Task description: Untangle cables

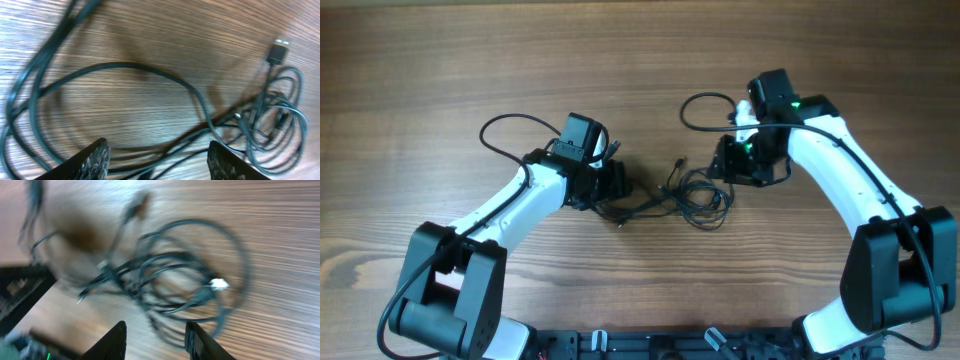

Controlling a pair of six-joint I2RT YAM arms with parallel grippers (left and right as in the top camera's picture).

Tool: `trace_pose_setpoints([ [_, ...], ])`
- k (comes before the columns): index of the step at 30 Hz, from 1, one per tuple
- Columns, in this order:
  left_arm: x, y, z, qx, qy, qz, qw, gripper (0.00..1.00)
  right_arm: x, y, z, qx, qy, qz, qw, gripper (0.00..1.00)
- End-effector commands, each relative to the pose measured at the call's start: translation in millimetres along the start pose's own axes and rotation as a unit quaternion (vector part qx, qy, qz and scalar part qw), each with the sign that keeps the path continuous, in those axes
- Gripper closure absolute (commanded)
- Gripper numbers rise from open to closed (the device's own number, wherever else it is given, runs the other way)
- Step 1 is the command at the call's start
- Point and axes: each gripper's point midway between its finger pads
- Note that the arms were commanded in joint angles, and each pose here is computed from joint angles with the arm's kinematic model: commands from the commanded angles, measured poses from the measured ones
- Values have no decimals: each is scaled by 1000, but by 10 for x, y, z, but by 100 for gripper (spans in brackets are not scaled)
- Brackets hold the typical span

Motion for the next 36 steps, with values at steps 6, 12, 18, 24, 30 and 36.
trace_pose_setpoints([
  [6,6,327,-7,91,-14,45,995,36,-261,322,-233,-16,3,153,988,55],
  [12,6,343,-13,94,-15,59,994,37,-215,339,-338,-74,-35,211,974,53],
  [18,-19,395,-55,105,-9,61,993,37,-246,340,-488,-81,-21,220,972,55],
  [24,-60,442,-99,114,1,64,991,44,-261,263,-628,-94,-1,218,971,54],
  [30,34,324,76,96,-27,57,993,43,-268,245,-648,-96,5,229,969,54],
  [36,-68,241,393,85,-33,102,991,41,-270,243,-657,-97,7,243,965,53],
])
Point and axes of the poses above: each gripper's point midway between its finger pads, its own z axis back along the fingers, its own y axis along the line the jaws close on, x = y × z, and after that the axes turned 15 degrees about -z, right-handed
